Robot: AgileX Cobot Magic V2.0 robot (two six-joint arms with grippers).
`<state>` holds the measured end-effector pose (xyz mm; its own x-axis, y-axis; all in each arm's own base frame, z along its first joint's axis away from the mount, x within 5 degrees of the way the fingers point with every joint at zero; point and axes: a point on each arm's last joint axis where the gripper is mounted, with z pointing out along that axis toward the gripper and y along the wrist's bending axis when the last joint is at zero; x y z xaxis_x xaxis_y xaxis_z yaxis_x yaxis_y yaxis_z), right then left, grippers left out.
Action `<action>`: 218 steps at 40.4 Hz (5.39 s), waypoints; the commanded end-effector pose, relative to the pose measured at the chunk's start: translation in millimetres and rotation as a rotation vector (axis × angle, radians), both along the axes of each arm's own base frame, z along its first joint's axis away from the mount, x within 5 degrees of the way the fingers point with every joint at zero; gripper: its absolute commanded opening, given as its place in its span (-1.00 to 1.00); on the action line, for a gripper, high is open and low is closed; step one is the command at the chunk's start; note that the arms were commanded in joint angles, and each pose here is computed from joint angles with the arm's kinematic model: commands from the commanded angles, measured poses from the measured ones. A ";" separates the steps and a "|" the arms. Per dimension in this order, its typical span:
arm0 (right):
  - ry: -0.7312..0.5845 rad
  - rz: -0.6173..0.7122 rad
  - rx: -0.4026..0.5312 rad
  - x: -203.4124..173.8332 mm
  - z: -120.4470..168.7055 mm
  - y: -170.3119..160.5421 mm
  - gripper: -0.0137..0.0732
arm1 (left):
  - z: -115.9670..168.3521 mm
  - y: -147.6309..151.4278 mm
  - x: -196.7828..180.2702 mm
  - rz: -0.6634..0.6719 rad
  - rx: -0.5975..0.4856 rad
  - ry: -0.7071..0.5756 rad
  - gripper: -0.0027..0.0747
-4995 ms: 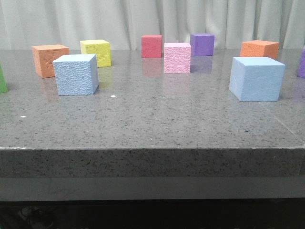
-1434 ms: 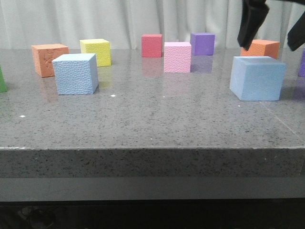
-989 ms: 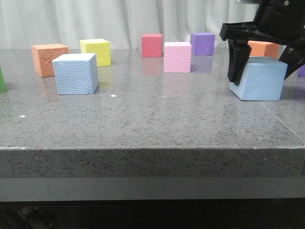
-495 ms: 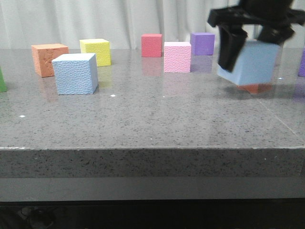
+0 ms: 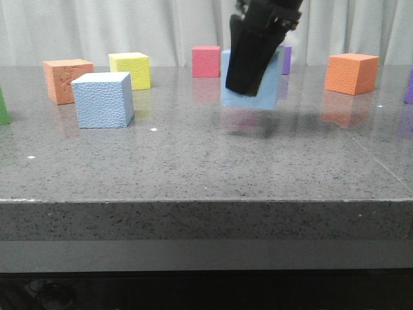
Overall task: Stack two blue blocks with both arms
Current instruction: 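Carry the light-blue cube toward the table centre and set it down, then open the right gripper and lift it away from the cube, then lower the left gripper onto the other light-blue cube and grasp, then lift the light-blue cube and carry it above the placed blue cube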
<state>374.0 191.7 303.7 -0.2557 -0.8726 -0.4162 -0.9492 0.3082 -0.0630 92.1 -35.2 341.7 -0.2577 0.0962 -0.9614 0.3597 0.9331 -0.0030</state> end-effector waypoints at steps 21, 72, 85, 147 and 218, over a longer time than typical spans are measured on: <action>-0.168 0.247 -0.015 5.8 8.4 26.2 0.44 | 18.1 -1.1 1.7 -0.003 -0.041 -0.102 0.48; -0.134 -0.654 0.451 -136.3 109.2 -49.4 0.82 | 18.1 -1.1 1.7 -0.003 -0.041 -0.102 0.48; -0.208 -0.668 0.499 -211.2 70.6 -92.8 0.82 | 18.1 -1.2 1.6 -0.004 -0.045 -0.101 0.48; -0.262 -0.694 0.571 -236.3 60.8 -108.4 0.82 | 16.1 -127.8 246.5 0.109 0.205 0.634 0.67; -0.259 -0.694 0.568 -236.4 60.5 -108.4 0.82 | 62.3 -198.5 231.8 -0.890 0.667 0.095 -0.01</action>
<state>135.9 83.3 350.0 -0.5486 -0.2534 -0.7967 -0.5215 0.8486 0.0891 339.4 -226.4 370.9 -0.0461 0.8222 -0.5673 0.9502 0.2113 0.2290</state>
